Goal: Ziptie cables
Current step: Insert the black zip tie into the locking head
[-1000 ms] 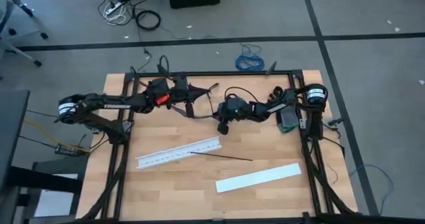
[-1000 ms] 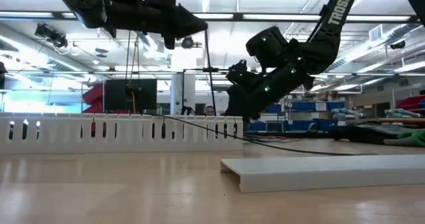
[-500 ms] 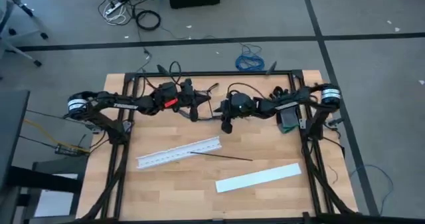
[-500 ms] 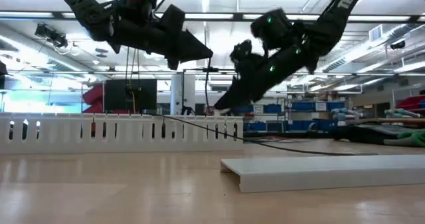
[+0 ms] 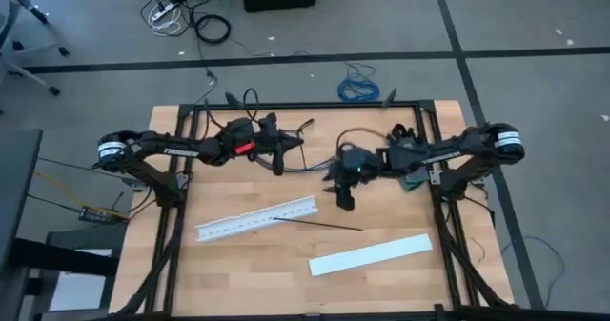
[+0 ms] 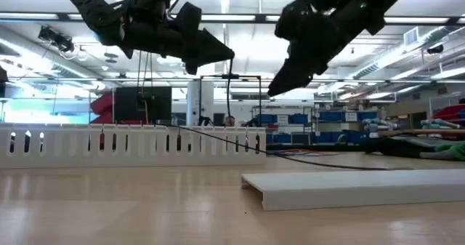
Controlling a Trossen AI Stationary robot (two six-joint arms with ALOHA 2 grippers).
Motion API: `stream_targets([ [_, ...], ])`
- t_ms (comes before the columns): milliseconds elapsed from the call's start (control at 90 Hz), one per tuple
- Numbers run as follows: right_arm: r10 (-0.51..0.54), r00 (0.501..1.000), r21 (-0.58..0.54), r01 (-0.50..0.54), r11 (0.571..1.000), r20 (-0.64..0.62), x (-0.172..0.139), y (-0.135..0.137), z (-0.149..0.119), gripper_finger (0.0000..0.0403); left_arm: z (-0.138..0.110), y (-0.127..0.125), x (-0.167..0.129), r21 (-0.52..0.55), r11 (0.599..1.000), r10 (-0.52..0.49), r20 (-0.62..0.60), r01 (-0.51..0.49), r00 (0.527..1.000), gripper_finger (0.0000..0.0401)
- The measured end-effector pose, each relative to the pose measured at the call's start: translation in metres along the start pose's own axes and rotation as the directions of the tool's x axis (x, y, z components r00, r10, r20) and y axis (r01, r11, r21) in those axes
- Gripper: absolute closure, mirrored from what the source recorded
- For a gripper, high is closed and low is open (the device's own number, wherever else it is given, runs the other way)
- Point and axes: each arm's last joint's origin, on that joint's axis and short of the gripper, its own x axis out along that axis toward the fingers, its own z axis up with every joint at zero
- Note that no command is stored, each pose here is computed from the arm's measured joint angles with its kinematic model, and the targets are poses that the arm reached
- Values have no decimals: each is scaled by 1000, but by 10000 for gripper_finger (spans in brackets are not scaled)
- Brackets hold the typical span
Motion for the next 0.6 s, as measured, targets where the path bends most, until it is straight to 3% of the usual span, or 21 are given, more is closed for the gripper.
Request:
stream_targets([
  [156, 90, 996, -14, -91, 996, -14, 19, 36, -11, 250, -1, 0, 0, -5, 1000, -9, -10, 9, 1000, 401],
  [267, 68, 997, -11, -69, 998, -33, 31, 53, -22, 250, -1, -1, 0, -5, 999, -42, -13, 41, 999, 401],
  [600, 22, 998, 20, -21, 1000, -62, 53, 68, -41, 253, -3, -2, 0, 2, 997, -82, -34, 82, 996, 401],
])
